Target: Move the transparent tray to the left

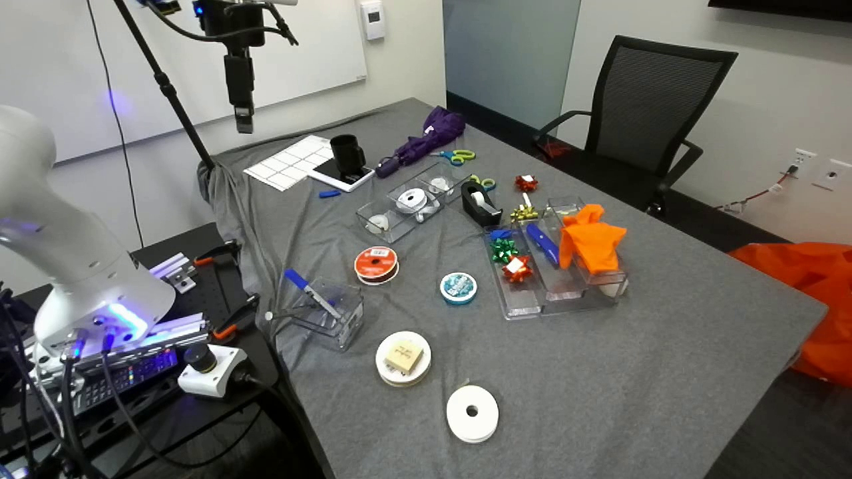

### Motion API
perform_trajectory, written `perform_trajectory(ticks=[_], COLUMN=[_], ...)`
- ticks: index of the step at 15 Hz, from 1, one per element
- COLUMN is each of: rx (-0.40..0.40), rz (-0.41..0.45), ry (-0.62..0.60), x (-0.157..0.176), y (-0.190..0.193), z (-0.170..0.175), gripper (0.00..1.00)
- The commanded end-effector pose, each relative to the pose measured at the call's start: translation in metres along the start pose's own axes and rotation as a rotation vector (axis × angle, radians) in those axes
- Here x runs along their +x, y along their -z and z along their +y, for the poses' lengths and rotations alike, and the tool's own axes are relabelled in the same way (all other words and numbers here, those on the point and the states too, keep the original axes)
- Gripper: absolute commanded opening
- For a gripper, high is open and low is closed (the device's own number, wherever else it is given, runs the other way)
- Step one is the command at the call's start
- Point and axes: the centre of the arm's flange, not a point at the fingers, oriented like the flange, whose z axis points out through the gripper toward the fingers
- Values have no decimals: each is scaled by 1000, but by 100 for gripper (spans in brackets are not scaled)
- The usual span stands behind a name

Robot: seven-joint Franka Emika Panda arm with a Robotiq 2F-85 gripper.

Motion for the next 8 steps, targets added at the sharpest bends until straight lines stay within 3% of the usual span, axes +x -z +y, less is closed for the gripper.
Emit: perform_trajectory(ticks=[1,8], rx=[8,130], rz=[-1,-47], ry=[-11,-181], x=[2,24], y=[-1,0], z=[-5,-47], gripper=[100,100])
